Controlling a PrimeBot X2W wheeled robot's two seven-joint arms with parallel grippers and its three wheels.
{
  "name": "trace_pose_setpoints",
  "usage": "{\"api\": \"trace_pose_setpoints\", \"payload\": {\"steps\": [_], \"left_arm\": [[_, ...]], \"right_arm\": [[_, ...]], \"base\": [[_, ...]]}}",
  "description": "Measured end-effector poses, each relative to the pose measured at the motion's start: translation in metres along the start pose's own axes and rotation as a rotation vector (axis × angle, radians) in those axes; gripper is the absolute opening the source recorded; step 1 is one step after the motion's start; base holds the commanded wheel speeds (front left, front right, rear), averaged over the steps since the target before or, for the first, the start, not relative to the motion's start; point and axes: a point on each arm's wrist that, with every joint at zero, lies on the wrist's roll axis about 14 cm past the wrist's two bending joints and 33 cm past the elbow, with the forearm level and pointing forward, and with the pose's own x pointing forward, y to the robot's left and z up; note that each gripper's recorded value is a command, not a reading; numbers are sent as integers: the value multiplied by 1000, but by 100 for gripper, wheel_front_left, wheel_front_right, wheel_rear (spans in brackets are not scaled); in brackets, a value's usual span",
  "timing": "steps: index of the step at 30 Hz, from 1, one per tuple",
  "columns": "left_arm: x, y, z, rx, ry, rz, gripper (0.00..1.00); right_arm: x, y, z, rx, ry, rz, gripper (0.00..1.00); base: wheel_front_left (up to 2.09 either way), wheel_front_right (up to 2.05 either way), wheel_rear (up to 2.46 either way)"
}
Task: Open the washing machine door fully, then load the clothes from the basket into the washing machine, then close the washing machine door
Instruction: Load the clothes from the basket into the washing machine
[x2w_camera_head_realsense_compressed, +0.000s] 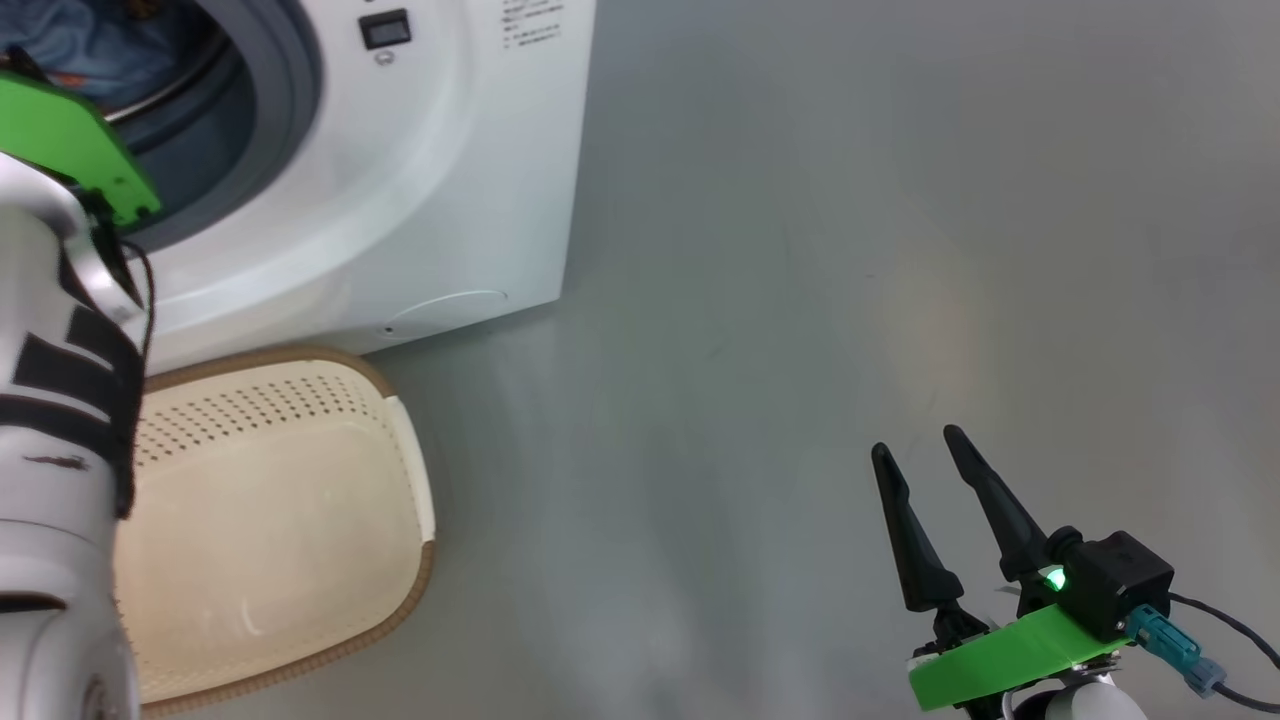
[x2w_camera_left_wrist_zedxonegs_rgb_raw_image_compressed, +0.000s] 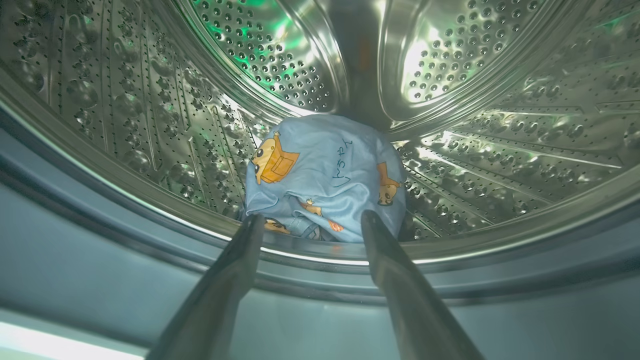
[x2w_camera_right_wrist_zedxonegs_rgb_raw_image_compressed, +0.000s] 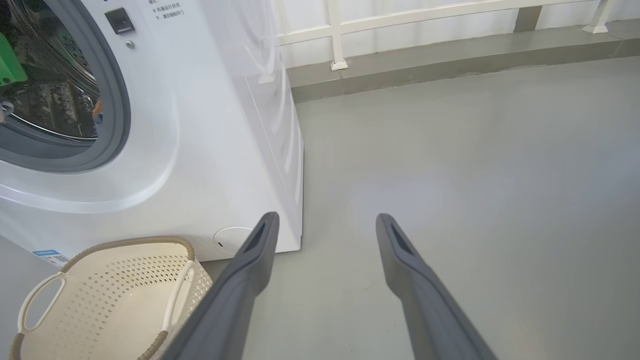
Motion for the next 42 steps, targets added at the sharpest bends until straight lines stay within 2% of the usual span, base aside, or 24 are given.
{"api": "trace_pose_setpoints", "payload": {"steps": [13,21,33,42], "left_arm": [[-42,0,-18,-92,-5,-36,100],[-75,8,-17,-86,-92,-65,100],[-157,25,-51,-12,-164,-89,100],[-210,40,-66,-56,-172,-60,100]], "right_arm": [[7,13,17,3,-57,47,100],[10,21,31,2,-104,74,100],[7,32,60,-51,-189,112,100],[-6,34,69,-79,-215,119,100]], "base": [[0,0,0],[0,0,0],[0,0,0],[0,0,0]]}}
